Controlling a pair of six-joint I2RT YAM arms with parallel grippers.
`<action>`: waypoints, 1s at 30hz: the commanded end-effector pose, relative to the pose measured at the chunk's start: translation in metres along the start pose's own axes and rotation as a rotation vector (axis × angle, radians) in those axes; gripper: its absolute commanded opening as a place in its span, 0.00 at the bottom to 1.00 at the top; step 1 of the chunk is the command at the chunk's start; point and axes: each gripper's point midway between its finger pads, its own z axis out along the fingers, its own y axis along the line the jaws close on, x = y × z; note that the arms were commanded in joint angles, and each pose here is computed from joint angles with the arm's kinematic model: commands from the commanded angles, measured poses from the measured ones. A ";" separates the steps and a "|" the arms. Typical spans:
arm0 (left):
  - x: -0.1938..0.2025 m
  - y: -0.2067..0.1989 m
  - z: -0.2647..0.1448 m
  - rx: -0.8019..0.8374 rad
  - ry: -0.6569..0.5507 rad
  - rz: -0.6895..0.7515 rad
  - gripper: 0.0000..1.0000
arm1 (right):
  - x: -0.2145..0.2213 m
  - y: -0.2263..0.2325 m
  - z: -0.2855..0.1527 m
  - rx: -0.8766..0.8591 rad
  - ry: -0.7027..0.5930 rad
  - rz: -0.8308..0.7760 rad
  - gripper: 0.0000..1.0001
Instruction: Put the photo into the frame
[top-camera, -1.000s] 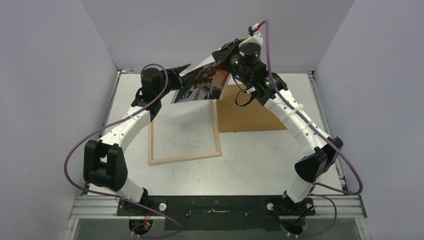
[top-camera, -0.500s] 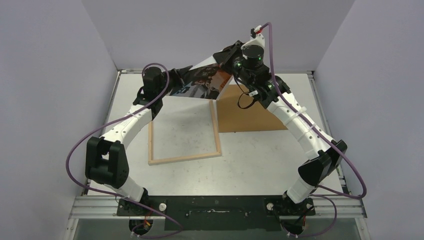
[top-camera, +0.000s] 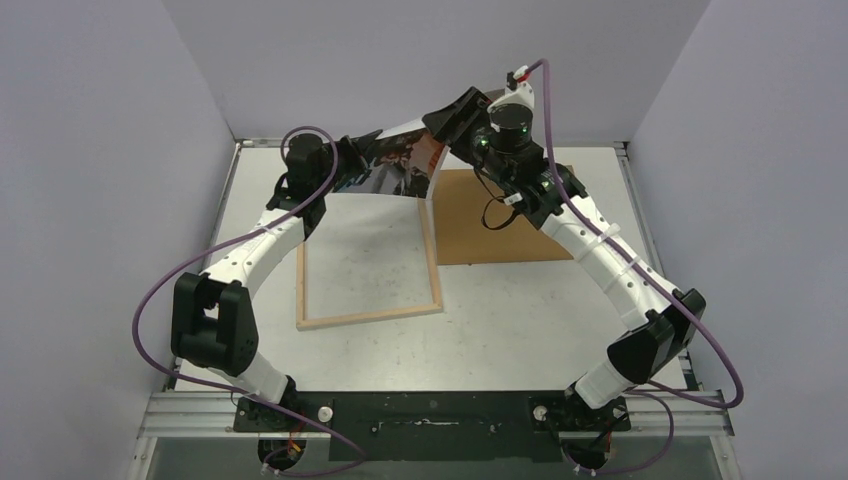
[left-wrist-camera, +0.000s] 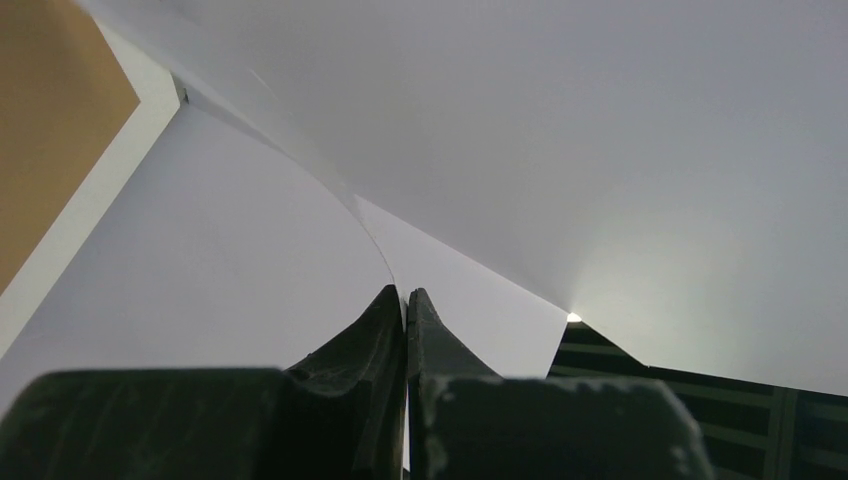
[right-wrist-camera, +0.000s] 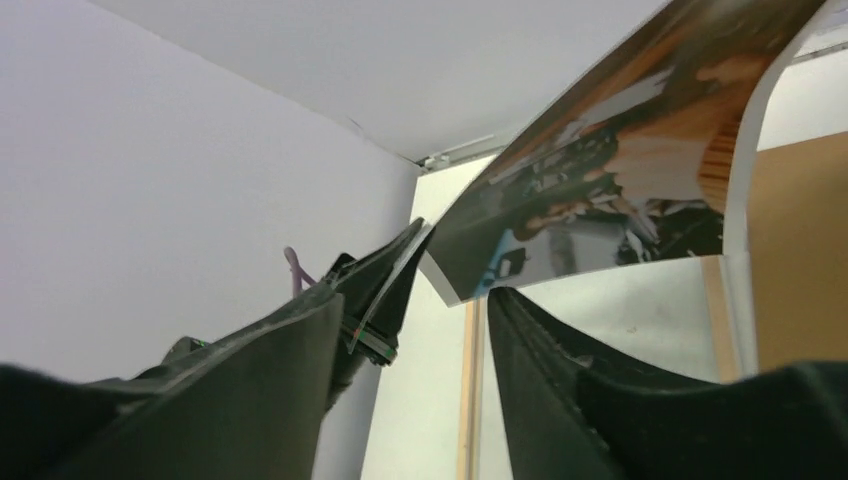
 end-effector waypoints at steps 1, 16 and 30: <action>0.012 -0.036 -0.004 0.105 0.010 -0.035 0.00 | -0.031 0.014 -0.027 -0.050 -0.093 0.011 0.61; 0.029 -0.110 -0.030 0.294 -0.027 0.512 0.00 | -0.113 0.015 -0.112 0.013 -0.355 -0.151 0.72; 0.054 -0.097 -0.080 0.183 0.321 1.090 0.00 | -0.085 0.040 -0.084 -0.118 -0.206 -0.257 0.81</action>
